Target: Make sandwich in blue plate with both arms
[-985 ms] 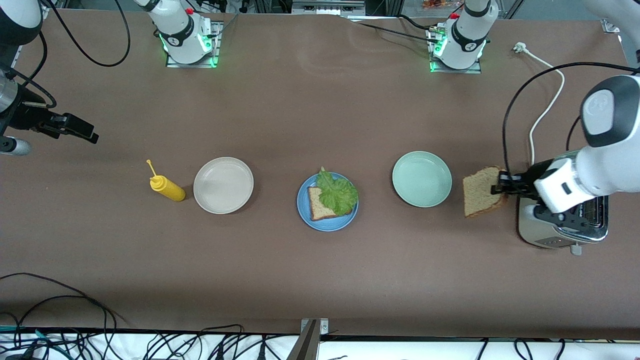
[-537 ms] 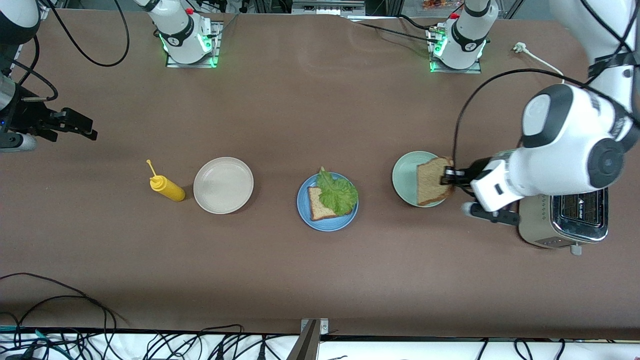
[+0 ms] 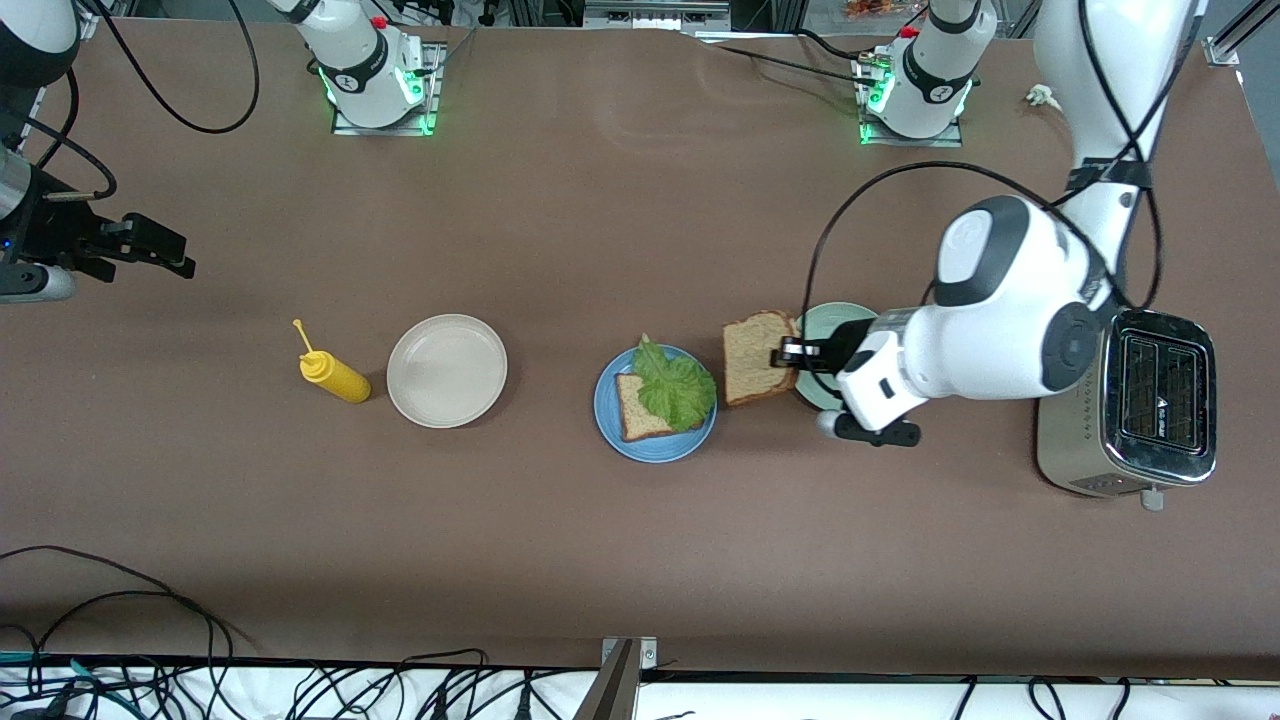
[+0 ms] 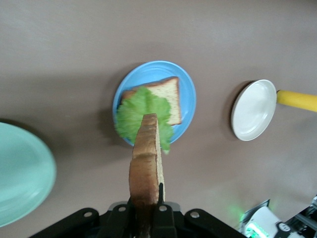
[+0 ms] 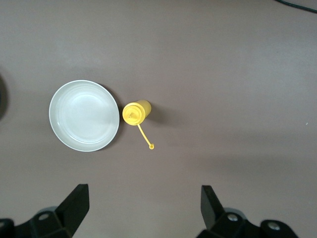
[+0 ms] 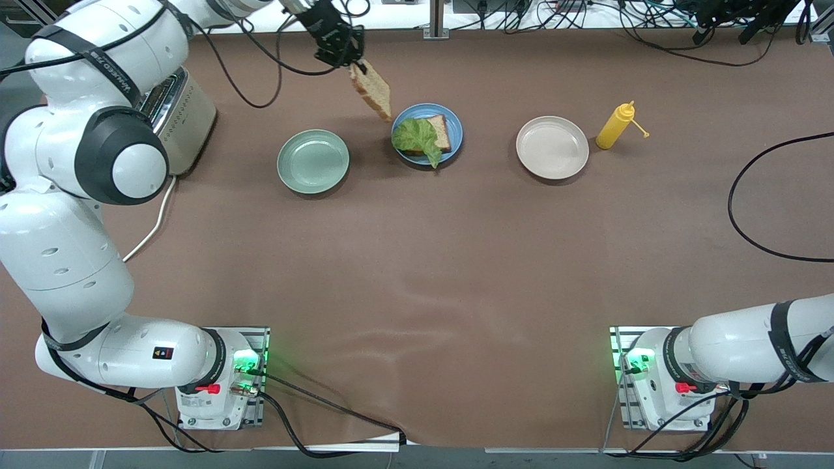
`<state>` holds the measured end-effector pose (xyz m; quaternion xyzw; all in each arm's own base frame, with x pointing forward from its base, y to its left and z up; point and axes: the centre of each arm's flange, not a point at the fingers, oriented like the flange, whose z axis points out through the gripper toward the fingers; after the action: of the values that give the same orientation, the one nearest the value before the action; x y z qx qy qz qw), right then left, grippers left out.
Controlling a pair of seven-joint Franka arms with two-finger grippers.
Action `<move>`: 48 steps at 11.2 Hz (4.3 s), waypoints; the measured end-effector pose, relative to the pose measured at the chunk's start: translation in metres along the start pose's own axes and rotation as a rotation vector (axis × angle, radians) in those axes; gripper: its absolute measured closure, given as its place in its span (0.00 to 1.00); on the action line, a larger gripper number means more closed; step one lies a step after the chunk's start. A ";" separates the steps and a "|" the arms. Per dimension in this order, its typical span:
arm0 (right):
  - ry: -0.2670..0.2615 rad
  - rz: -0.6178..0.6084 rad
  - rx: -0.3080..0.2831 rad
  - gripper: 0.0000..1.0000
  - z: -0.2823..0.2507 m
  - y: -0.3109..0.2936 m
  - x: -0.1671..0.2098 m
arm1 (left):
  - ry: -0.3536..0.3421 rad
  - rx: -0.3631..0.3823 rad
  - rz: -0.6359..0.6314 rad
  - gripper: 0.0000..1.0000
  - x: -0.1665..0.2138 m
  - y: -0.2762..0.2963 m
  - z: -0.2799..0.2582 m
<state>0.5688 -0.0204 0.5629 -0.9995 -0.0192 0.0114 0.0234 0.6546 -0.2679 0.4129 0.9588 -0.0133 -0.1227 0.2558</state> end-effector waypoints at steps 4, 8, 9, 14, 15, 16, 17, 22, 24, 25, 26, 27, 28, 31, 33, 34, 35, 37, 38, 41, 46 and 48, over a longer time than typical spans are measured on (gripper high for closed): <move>-0.014 0.021 0.001 0.00 -0.004 0.001 -0.002 | -0.004 -0.035 -0.047 0.89 0.003 0.032 0.053; -0.011 0.047 0.001 0.00 -0.005 0.011 -0.003 | 0.036 -0.094 -0.080 0.89 0.017 0.043 0.108; -0.007 0.049 0.001 0.00 -0.007 0.012 -0.003 | 0.055 -0.106 -0.088 0.89 0.022 0.040 0.118; -0.001 0.049 0.001 0.00 -0.010 0.012 -0.002 | 0.071 -0.124 -0.122 0.89 0.036 0.022 0.158; -0.002 0.049 0.002 0.00 -0.010 0.012 -0.002 | 0.073 -0.125 -0.118 0.89 0.037 0.021 0.166; -0.021 0.050 0.017 0.00 -0.008 0.010 -0.003 | 0.075 -0.126 -0.118 0.89 0.038 0.021 0.174; -0.040 0.052 0.048 0.00 -0.004 0.007 -0.004 | 0.074 -0.126 -0.116 0.89 0.037 0.023 0.180; -0.025 0.104 0.084 0.00 -0.012 0.018 -0.004 | 0.081 -0.088 -0.086 0.86 0.037 0.022 0.187; -0.019 0.112 0.081 0.00 -0.023 0.024 -0.005 | 0.082 -0.088 -0.087 0.64 0.037 0.021 0.186; -0.023 0.119 0.072 0.00 -0.025 0.025 -0.006 | 0.082 -0.088 -0.088 0.51 0.038 0.020 0.185; -0.028 0.122 0.056 0.00 -0.024 0.027 -0.006 | 0.079 -0.087 -0.089 0.39 0.038 0.020 0.185; -0.031 0.121 0.039 0.00 -0.023 0.028 -0.005 | 0.072 -0.085 -0.090 0.23 0.038 0.019 0.182; -0.034 0.113 0.009 0.00 -0.023 0.028 -0.005 | 0.061 -0.081 -0.088 0.10 0.037 0.019 0.176; -0.038 0.025 -0.062 0.00 -0.023 0.007 -0.002 | 0.053 0.033 -0.015 0.00 0.025 0.025 0.126; -0.036 -0.014 -0.106 0.00 -0.024 -0.004 -0.001 | 0.054 0.075 -0.019 0.00 0.012 0.031 0.081; -0.037 -0.026 -0.115 0.00 -0.024 -0.009 0.000 | 0.050 0.092 -0.025 0.00 0.005 0.034 0.062; -0.037 -0.034 -0.115 0.00 -0.024 -0.013 0.000 | 0.046 0.116 -0.031 0.00 -0.002 0.033 0.043; -0.036 -0.038 -0.098 0.00 -0.024 -0.018 0.000 | 0.036 0.218 -0.043 0.00 -0.017 0.020 0.000; -0.039 -0.037 -0.072 0.00 -0.023 -0.020 0.000 | 0.044 0.271 -0.048 0.00 -0.026 0.015 -0.023; -0.047 -0.021 -0.002 0.00 -0.021 -0.026 -0.001 | 0.077 0.355 -0.059 0.00 -0.054 0.015 -0.079; -0.058 -0.040 -0.026 0.00 -0.020 -0.023 -0.001 | 0.139 0.478 -0.048 0.00 -0.092 -0.005 -0.161; -0.059 -0.049 -0.048 0.00 -0.020 -0.021 -0.001 | 0.137 0.499 -0.009 0.00 -0.100 -0.034 -0.195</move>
<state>0.5673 -0.0003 0.5840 -0.9982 -0.0448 0.0399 -0.0008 0.6039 -0.1346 0.5823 0.9984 -0.0213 -0.0516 0.0111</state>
